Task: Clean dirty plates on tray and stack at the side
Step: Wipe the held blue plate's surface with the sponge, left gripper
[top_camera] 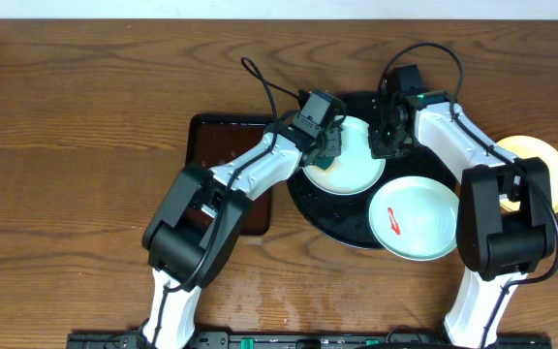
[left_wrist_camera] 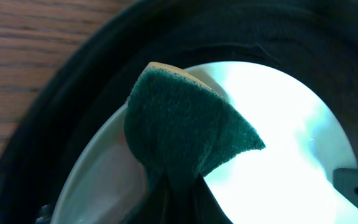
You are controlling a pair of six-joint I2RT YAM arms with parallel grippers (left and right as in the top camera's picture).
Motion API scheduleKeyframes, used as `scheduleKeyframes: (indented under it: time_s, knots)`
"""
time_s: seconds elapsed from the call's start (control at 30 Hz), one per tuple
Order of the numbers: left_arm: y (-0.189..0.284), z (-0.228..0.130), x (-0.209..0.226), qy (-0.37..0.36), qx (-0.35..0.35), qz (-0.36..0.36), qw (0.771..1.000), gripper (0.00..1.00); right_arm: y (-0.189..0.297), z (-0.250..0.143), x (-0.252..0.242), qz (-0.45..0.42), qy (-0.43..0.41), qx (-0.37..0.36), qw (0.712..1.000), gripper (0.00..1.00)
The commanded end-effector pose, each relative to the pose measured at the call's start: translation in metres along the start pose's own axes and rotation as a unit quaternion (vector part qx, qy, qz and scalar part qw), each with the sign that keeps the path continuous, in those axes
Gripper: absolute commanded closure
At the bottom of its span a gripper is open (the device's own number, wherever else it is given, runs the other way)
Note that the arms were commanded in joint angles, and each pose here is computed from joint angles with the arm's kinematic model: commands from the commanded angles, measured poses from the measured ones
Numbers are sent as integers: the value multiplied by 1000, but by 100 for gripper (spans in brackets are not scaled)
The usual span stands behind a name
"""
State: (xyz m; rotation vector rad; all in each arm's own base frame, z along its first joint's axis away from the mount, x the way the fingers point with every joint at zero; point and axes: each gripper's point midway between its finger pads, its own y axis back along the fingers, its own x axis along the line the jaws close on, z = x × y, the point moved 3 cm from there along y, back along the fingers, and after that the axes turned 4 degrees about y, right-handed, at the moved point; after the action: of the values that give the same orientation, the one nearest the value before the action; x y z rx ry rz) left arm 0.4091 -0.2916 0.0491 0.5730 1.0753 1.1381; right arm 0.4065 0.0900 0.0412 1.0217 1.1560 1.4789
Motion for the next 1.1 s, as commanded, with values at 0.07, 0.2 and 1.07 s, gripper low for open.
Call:
scheduleKeyframes:
  time_s: [0.07, 0.2, 1.07]
  knots:
    - [-28, -41, 6, 3, 97, -37, 995, 92, -6, -6, 10, 13, 11, 10, 1000, 99]
    - [-22, -46, -14, 2, 129, -100, 987, 92, -6, -5, 10, 13, 11, 9, 1000, 99]
    - [31, 41, -13, -56, -40, -17, 997, 92, -6, -5, 12, 14, 13, 7, 1000, 99]
